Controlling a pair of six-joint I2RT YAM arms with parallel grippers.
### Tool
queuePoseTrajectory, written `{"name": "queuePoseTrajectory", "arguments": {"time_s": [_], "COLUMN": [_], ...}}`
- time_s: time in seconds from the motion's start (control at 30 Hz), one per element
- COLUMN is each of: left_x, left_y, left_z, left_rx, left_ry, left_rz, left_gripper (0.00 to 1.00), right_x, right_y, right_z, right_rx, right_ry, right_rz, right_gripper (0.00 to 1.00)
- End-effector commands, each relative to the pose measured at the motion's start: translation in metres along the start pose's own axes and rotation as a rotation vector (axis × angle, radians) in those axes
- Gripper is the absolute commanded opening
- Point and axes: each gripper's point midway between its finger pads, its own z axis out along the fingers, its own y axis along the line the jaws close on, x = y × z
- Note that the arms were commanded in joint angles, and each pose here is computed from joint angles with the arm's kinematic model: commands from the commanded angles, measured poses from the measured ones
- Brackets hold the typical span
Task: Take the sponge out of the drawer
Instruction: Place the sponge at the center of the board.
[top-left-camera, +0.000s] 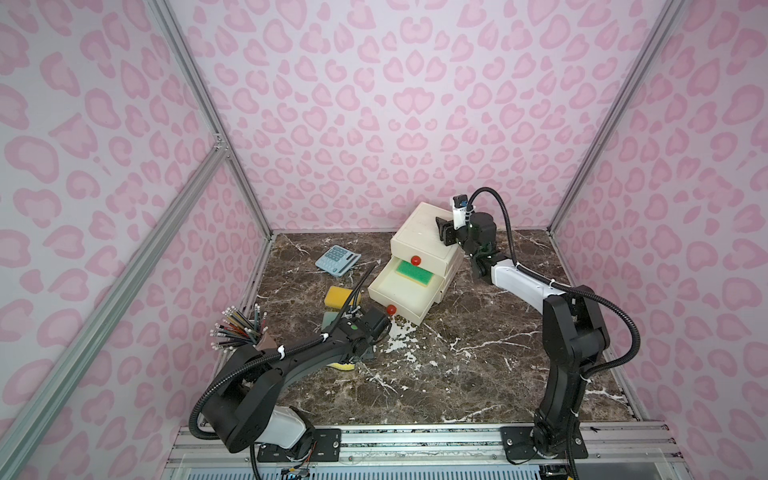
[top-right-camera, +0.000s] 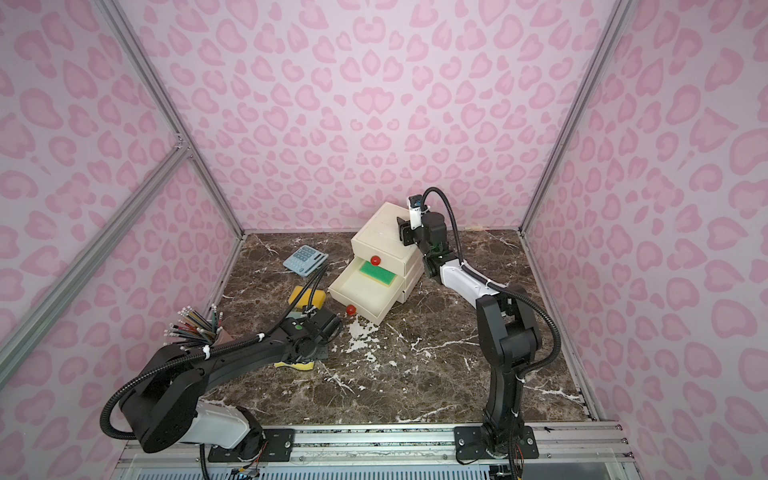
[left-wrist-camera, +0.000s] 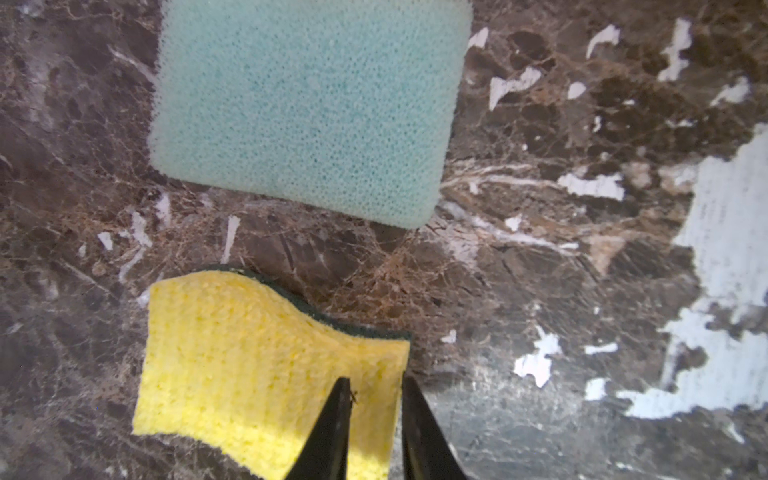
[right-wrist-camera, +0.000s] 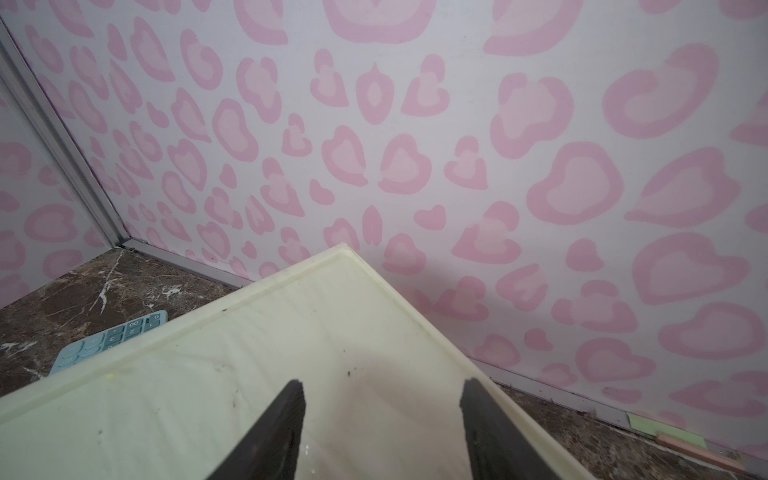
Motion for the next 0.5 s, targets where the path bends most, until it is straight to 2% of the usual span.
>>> {"name": "queuePoseTrajectory", "arguments": {"time_s": [0.0, 0.07, 0.17, 0.3, 0.47], "left_x": [-0.001, -0.003, -0.009, -0.017, -0.026], "left_y": [0.005, 0.005, 0.004, -0.005, -0.024], "left_z": [-0.004, -0.007, -0.016, -0.029, -0.042], "left_rx": [-0.018, -0.015, 0.012, 0.098, 0.211], "left_ry": [-0.005, -0.014, -0.043, -0.091, -0.122], "left_rz": [0.009, 0.008, 0.012, 0.043, 0.075], "left_gripper": [0.28, 0.32, 0.46, 0.54, 0.58], "right_x": [0.09, 0.09, 0.089, 0.088, 0.084], "right_y": [0.003, 0.003, 0.003, 0.003, 0.006], "right_z": [-0.004, -0.005, -0.005, -0.005, -0.004], "right_rx": [-0.007, -0.008, -0.006, -0.005, -0.013], "right_ry": [0.308, 0.308, 0.308, 0.308, 0.302], "right_rz": [0.029, 0.027, 0.026, 0.024, 0.019], "right_gripper": [0.62, 0.62, 0.62, 0.62, 0.61]}}
